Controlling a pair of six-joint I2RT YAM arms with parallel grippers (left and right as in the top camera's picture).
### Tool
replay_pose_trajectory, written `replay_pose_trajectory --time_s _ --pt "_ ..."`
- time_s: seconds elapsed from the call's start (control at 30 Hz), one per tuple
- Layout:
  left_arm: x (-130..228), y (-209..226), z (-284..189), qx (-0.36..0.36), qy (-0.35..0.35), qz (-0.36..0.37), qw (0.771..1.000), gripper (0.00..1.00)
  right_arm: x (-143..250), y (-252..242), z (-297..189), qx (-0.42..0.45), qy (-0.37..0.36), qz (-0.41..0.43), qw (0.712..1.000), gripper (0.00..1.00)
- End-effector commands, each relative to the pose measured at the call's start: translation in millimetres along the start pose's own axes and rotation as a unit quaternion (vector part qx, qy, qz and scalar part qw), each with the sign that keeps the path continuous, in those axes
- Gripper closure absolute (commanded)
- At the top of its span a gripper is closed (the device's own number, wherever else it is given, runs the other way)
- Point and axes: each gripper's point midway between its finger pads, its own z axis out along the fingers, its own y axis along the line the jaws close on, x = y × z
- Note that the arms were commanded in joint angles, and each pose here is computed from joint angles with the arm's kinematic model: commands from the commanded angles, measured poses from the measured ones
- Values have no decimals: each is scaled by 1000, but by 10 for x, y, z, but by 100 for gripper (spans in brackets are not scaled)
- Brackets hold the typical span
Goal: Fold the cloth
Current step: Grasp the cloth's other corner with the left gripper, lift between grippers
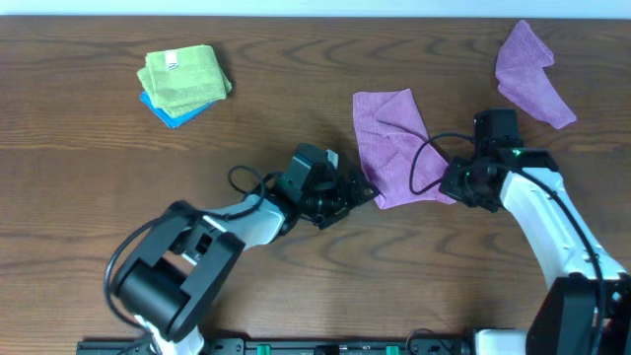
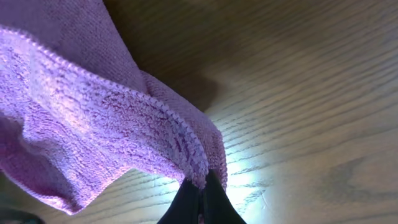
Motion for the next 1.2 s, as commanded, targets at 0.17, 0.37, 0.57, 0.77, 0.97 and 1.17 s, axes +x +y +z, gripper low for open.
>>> replay_pose_trajectory --time_s 0.17,0.37,0.57,0.77,0.97,1.17 --pt "-58 -261 301 16 15 7 1000 4 -1 33 -26 -14 0 -5 1000 99" --pt "-71 -207 489 4 20 7 1000 3 -1 32 -26 -13 0 -6 1000 99" --pt "-69 -17 570 -16 22 -3 1000 14 -8 24 -26 -13 -1 -13 1000 99" --pt "-68 141 636 -31 25 -5 999 31 -11 17 -27 -15 0 -11 1000 99" --pt "-91 201 651 -40 19 25 999 59 -7 122 -35 -44 3 -24 999 99" --pt "-111 220 638 -42 19 52 998 94 -38 135 -37 -46 -4 -46 998 99"
